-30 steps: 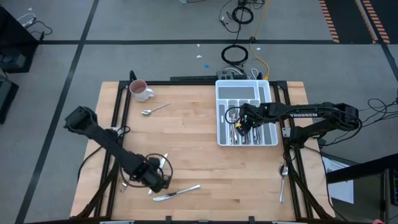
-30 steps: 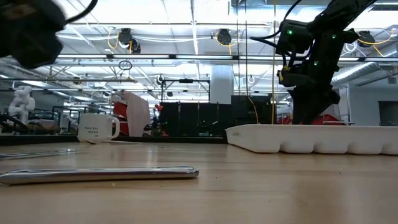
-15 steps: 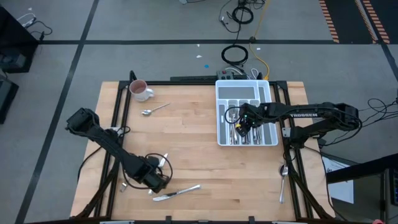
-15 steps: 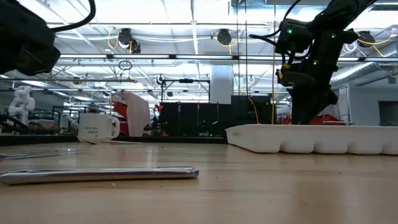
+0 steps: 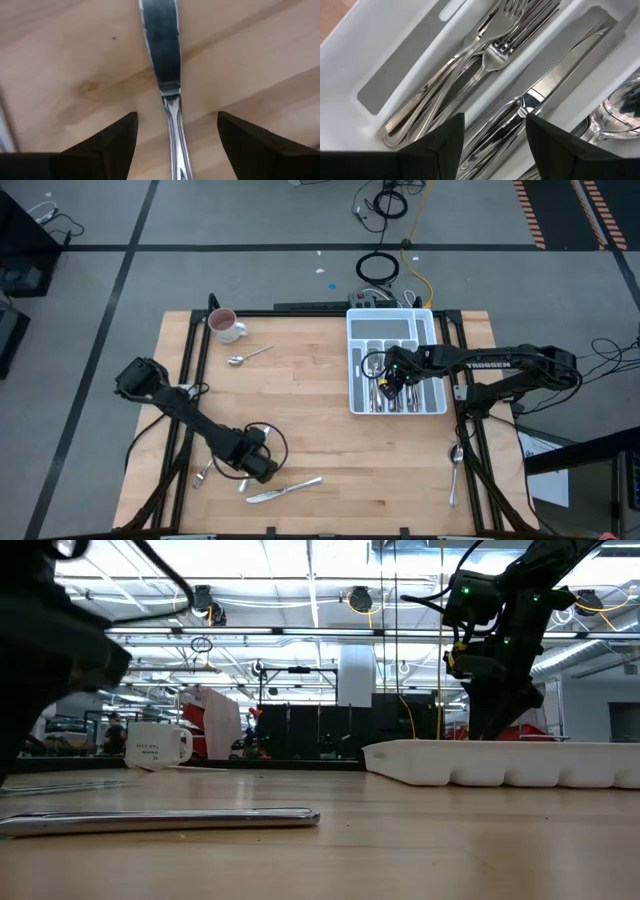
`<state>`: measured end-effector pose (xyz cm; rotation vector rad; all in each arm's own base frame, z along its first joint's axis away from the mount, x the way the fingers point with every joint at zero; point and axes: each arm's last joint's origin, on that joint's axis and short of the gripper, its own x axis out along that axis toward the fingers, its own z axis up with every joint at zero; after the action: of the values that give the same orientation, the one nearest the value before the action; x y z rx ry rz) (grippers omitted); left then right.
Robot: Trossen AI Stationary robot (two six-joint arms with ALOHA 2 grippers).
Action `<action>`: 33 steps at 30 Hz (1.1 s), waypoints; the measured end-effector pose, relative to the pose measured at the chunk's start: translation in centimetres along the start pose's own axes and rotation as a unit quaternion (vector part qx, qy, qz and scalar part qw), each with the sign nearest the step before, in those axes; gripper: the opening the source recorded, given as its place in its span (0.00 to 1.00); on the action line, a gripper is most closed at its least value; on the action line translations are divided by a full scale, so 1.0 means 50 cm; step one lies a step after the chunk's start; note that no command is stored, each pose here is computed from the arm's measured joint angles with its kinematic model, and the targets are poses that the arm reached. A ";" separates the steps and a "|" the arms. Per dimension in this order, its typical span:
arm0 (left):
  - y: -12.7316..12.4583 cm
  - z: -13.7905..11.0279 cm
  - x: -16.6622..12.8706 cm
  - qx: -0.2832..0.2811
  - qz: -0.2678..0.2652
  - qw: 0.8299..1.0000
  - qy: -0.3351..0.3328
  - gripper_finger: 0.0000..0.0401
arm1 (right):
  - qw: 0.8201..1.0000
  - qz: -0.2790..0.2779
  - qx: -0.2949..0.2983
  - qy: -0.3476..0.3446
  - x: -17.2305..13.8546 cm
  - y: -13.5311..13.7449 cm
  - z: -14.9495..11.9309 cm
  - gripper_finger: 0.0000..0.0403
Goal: Sort silverware
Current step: Put the silver table knife into the silverware tray
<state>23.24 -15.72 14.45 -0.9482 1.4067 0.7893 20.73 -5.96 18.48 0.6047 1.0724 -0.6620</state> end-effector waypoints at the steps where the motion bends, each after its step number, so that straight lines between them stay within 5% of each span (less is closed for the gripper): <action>1: -0.003 0.002 0.008 0.009 0.006 1.000 0.007 0.69 | 1.000 0.000 0.000 0.000 0.000 0.000 0.000 0.50; 9: -0.012 0.012 0.053 0.039 0.043 0.997 0.054 0.63 | 1.000 0.003 0.000 0.003 0.000 0.000 -0.001 0.50; 20: -0.002 0.014 0.055 0.041 0.068 0.997 0.017 0.06 | 1.000 0.010 0.000 0.009 0.000 0.001 -0.001 0.50; 33: -0.030 0.012 0.018 0.058 0.048 0.997 -0.010 0.00 | 1.000 0.010 0.000 0.009 0.000 0.001 -0.001 0.50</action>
<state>24.90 -15.94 13.60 -0.7870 1.4738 0.7781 20.72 -5.87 18.47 0.6212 1.0811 -0.6406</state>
